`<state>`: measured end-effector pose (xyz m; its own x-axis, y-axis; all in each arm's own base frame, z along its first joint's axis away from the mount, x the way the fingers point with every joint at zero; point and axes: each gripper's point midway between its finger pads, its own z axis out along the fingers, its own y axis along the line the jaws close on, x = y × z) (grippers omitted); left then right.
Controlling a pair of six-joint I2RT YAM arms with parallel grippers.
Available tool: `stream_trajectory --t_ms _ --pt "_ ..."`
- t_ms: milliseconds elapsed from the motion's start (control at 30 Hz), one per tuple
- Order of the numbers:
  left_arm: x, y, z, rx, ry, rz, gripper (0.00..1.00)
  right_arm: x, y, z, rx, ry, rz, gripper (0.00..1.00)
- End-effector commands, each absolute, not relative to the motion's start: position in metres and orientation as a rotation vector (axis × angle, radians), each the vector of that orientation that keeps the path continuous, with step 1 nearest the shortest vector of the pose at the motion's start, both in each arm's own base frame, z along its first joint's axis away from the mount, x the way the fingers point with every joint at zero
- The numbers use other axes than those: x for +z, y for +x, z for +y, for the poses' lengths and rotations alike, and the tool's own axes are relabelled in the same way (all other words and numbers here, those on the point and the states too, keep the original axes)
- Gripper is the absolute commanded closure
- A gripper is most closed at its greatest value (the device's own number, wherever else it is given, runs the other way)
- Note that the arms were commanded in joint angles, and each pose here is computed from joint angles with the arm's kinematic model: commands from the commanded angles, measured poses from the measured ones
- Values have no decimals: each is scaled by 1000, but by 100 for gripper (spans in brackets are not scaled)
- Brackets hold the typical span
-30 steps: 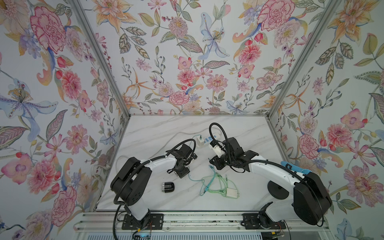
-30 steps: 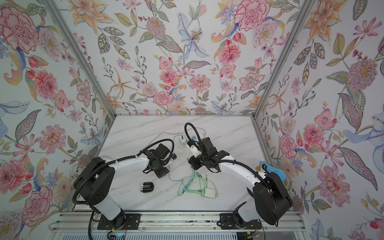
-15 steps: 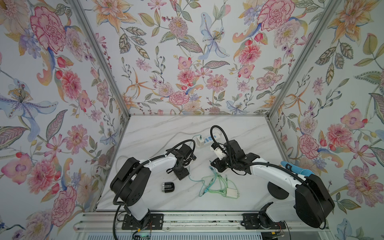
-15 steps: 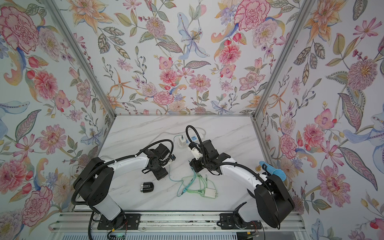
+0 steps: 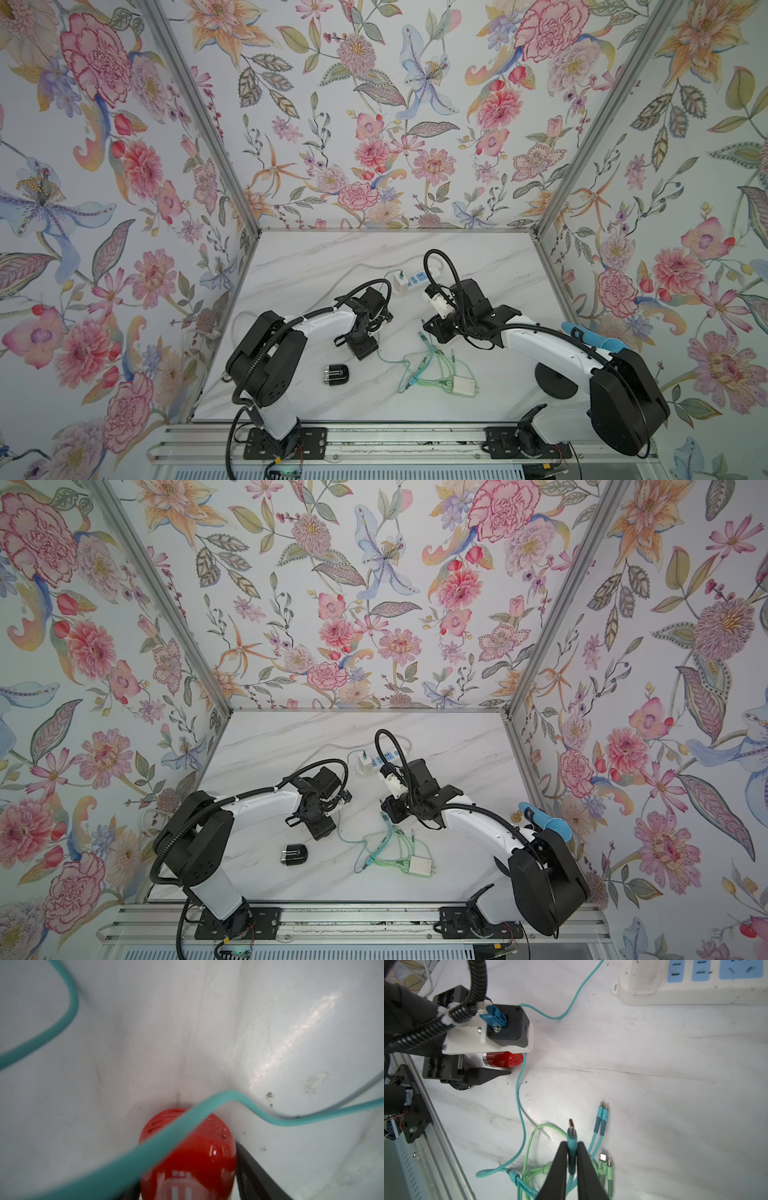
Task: Charge the electric shaver
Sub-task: Pick up the electric shaver from the center of the board.
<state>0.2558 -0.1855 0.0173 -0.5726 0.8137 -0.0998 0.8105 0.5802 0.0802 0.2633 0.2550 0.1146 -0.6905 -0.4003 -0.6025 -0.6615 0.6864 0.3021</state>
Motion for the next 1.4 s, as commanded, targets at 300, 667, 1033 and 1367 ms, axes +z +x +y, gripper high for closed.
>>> stream_trajectory --t_ms 300,667,1033,1367 --pt "16 256 -184 20 1378 2687 79 122 269 261 696 -841 2407 86" --pt "112 280 -193 5 1216 2335 100 146 278 258 618 -893 2387 86" --pt "178 262 -192 166 1292 1951 100 189 224 285 759 -1243 2332 84" --pt "205 250 -192 246 1276 1711 100 149 259 260 576 -996 2541 80"
